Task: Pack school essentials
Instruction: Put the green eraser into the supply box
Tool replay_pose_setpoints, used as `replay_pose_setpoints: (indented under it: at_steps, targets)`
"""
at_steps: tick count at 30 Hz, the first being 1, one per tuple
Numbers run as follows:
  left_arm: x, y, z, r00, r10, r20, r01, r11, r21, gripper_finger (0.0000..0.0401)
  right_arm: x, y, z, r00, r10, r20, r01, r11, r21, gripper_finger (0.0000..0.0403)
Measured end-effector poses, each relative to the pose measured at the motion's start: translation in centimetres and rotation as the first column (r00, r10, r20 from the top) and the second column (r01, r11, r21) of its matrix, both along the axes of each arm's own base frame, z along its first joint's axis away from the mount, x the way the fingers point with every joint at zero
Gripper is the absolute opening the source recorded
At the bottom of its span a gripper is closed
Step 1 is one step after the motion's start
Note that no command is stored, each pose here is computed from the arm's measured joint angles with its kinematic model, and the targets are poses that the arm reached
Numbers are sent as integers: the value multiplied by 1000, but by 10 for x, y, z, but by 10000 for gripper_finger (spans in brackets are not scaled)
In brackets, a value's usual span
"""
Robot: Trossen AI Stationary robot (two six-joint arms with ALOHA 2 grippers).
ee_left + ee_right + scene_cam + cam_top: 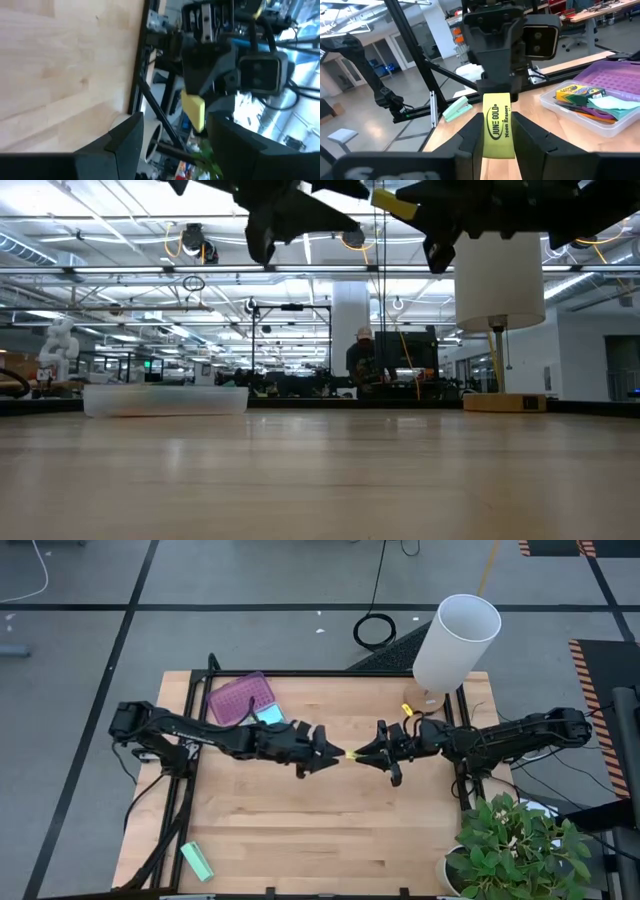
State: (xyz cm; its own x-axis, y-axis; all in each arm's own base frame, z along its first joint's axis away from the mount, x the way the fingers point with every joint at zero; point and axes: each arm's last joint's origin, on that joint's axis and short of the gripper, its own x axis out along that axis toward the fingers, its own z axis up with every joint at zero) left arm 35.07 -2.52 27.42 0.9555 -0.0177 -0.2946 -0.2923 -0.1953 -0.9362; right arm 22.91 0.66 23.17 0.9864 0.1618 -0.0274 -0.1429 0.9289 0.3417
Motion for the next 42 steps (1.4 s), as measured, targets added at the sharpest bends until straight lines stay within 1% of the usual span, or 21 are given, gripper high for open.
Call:
replay_pose_setpoints:
  at_steps: [3, 8, 10, 14, 16, 25, 29, 32, 42]
  targets:
    - [3, 4, -3, 999, 33, -1, -33, 999, 11, 218, 0, 0, -2, 1000, 0, -16, 0, 1000, -2, 82]
    - [5, 9, -6, 999, 54, 1, -54, 998, 13, 218, 0, 0, -3, 1000, 0, -24, -1, 1000, -16, 82]
    - [6, 10, -8, 998, 55, -8, -55, 998, 17, 218, 0, 0, -3, 1000, -2, -28, 1, 1000, -17, 82]
    - [9, 10, -8, 998, 55, 11, -55, 998, 18, 218, 0, -1, -4, 999, -27, -33, 27, 999, -22, 82]
    - [9, 9, -11, 999, 54, -5, -54, 998, 21, 218, 0, -1, -4, 999, -29, -32, 28, 999, -30, 82]
    - [9, 10, -10, 998, 55, 4, -55, 998, 21, 218, 0, -1, -7, 997, -30, -68, 26, 998, -54, 82]
    - [12, 11, -17, 998, 57, -17, -56, 998, 25, 218, 0, -2, -7, 996, -53, -67, 49, 997, -60, 82]
    - [15, 11, -17, 998, 56, 16, -56, 998, 24, 218, 0, -2, -7, 996, -57, -65, 53, 996, -69, 82]
    - [19, 14, -21, 997, 67, 27, -69, 995, 74, 218, 0, -2, -8, 996, -57, -75, 52, 996, -74, 82]
